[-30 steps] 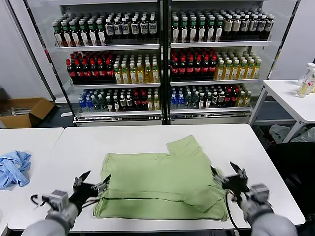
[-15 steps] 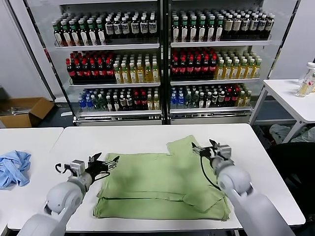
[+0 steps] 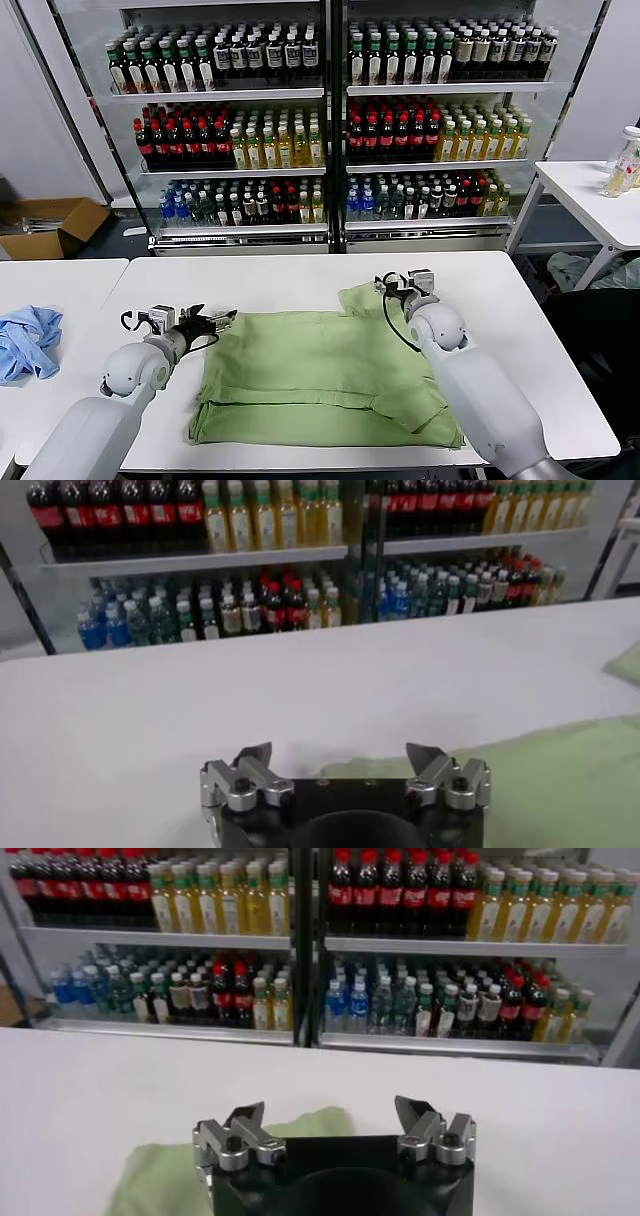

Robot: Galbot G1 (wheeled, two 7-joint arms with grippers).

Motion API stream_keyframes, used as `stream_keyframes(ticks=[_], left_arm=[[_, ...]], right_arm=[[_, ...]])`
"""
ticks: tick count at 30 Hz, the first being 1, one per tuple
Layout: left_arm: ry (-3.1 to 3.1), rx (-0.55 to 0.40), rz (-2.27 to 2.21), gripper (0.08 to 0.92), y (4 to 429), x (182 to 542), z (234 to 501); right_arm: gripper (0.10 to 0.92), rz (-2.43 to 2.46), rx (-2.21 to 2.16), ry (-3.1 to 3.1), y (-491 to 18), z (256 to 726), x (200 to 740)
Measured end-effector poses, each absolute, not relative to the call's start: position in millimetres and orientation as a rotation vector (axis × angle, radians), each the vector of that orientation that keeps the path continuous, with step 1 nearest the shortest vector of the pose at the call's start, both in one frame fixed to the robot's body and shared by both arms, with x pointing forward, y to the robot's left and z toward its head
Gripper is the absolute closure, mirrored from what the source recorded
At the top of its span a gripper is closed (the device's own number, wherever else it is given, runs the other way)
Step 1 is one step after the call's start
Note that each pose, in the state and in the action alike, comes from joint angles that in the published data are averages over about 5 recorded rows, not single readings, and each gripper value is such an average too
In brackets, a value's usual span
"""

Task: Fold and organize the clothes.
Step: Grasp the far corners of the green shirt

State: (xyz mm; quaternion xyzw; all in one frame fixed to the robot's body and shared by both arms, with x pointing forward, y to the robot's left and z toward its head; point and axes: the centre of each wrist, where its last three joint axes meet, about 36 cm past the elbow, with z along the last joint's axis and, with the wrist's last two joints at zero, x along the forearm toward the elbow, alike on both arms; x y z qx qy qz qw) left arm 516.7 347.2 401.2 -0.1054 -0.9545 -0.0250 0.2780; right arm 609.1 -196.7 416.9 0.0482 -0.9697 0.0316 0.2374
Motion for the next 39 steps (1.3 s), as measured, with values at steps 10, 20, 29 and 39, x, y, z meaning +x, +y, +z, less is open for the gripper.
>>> stream_keyframes(ticks=[10, 20, 29, 39], left_arm=[[-2.531, -0.28, -0.071, 0.192, 360.1, 521.7, 390.3], [-2.531, -0.305, -0.062, 0.457, 362.1, 520.7, 383.2], [-2.531, -0.331, -0.045, 0.717, 357.4, 516.8, 376.3], [-2.568, -0.344, -0.003, 0.917, 353.2, 512.3, 374.6]], right_arm=[[0.2, 0.07, 0.103, -2.618, -187.4, 395.3, 626.8], [0.428, 0.04, 0.101, -2.592, -184.1, 386.2, 630.4], [0.688, 0.028, 0.122, -2.593, -180.0, 382.7, 630.6], [0.901, -0.006, 0.137, -2.635, -190.8, 389.7, 618.7]])
